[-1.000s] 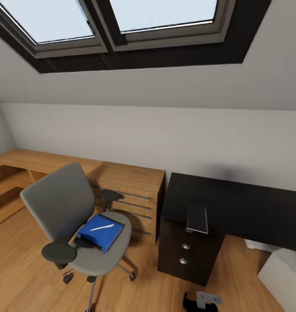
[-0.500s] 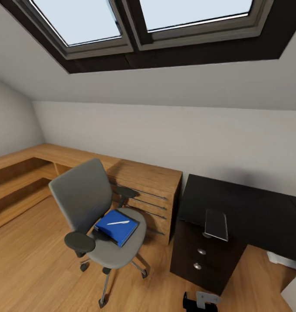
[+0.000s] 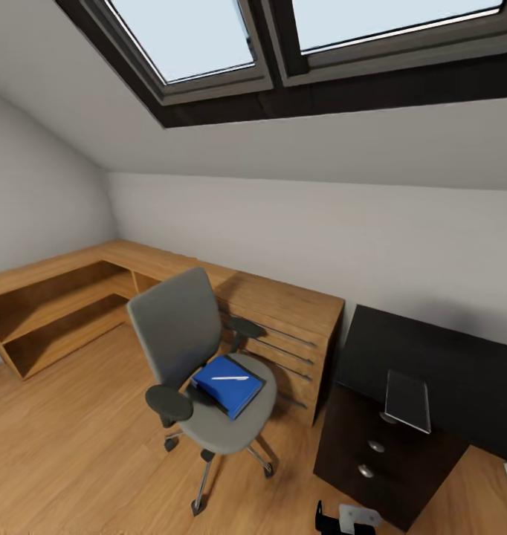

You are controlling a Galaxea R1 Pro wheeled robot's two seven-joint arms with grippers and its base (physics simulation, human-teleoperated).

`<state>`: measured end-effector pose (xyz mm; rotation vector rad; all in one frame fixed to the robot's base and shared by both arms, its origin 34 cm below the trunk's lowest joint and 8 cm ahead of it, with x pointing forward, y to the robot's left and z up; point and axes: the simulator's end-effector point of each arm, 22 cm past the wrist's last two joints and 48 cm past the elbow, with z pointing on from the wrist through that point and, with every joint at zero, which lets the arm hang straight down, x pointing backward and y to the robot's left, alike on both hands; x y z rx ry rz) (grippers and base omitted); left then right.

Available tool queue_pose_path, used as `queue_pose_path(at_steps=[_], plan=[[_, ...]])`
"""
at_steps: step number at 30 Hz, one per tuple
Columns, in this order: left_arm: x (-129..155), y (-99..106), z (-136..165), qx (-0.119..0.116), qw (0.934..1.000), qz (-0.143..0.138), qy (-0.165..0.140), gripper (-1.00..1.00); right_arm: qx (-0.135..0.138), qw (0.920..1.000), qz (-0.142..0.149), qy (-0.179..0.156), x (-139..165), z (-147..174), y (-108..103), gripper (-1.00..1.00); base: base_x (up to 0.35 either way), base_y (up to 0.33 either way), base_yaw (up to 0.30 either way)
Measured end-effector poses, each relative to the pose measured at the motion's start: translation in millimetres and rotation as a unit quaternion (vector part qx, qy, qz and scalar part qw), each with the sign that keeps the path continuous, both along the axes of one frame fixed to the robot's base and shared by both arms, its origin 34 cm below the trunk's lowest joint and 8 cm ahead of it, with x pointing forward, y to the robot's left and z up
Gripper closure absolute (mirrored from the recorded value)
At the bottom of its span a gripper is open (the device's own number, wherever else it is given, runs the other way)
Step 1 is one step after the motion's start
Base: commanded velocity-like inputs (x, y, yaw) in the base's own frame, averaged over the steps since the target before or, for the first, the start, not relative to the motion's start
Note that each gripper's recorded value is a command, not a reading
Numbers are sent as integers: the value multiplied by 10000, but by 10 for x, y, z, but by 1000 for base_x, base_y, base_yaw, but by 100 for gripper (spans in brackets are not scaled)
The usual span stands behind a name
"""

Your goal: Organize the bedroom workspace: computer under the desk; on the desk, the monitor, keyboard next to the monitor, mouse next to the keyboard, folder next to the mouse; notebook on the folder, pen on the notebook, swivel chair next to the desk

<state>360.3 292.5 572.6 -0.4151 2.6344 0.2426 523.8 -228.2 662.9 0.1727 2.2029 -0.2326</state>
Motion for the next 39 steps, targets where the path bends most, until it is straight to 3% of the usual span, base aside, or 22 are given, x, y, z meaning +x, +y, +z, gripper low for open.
queue_pose_path(at_steps=[10, 14, 16, 23, 27, 28, 29, 32, 35, 39], plan=[[-2, 21, 1, 13, 10000, 18, 1, -100, 18, 10000, 59, 32, -7, -15, 23, -100, 0, 0, 281], [-2, 22, 1, 14, 10000, 20, 1, -100, 237, 9991, 359, 50, 3, -44, 174, -100, 0, 0, 228], [-5, 35, 2, 33, 10000, 28, 6, -100, 319, 9981, 506, 124, -49, -92, 224, -100, 0, 0, 16], [-10, 47, 3, 50, 10000, 54, 12, -100, 327, 9980, 526, 123, -52, -95, 224, -100, 0, 0, 2], [-32, 99, 0, 40, 9997, 232, 21, -100, 366, 9979, 531, 71, -9, -64, 272, -100, 0, 0, 0], [-69, 225, -1, 43, 9986, 526, 28, -100, 541, 9965, 566, -294, 274, 159, 458, -100, 0, 0, 0], [-76, 335, 7, 90, 9980, 620, 22, -100, 659, 9950, 546, -504, 457, 316, 549, -100, 0, 0, 0], [25, 621, 68, 186, 9971, 737, -104, -100, 750, 9946, 575, -438, 667, 452, 681, -100, 0, 0, 0], [473, 696, 235, 32, 9960, 718, -526, -100, 762, 9942, 694, -322, 1028, 672, 797, -100, 0, 0, 0], [1101, 661, 528, -276, 9939, 907, -565, -100, 792, 9926, 789, -481, 1563, 1104, 939, -100, 0, 0, 0]])
